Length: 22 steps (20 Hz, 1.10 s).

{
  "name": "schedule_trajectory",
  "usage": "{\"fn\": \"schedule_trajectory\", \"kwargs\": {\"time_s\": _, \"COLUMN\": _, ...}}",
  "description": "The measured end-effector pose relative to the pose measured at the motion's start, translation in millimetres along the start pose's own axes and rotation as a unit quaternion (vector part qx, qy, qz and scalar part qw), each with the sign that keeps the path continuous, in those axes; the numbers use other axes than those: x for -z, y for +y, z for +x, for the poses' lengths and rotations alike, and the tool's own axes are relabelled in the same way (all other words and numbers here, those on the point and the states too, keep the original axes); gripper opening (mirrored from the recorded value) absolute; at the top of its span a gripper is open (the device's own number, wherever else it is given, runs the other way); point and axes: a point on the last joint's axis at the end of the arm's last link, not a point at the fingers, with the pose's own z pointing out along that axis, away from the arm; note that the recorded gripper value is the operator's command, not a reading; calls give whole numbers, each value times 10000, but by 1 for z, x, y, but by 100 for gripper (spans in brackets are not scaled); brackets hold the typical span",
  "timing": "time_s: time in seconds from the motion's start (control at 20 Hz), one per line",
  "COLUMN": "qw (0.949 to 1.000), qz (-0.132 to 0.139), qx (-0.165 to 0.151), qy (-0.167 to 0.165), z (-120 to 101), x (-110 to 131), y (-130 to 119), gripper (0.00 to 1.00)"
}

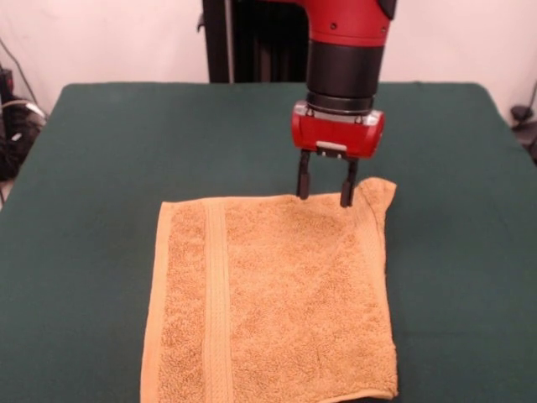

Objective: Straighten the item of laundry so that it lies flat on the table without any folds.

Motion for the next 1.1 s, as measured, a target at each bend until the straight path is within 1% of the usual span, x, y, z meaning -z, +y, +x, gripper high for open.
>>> {"fn": "schedule_trajectory", "kwargs": {"time_s": 0.6, "qw": 10000, "qz": 1, "qx": 25, "qy": -10, "z": -1, "x": -1, "y": 1, "gripper": 100}}
{"fn": "schedule_trajectory", "kwargs": {"time_s": 0.85, "qw": 9999, "qz": 63, "qx": 116, "qy": 73, "z": -2, "x": 4, "y": 11, "gripper": 100}}
{"fn": "schedule_trajectory", "kwargs": {"time_s": 1.1, "qw": 9998, "qz": 140, "qx": 93, "qy": 139, "z": -9, "x": 4, "y": 9, "gripper": 100}}
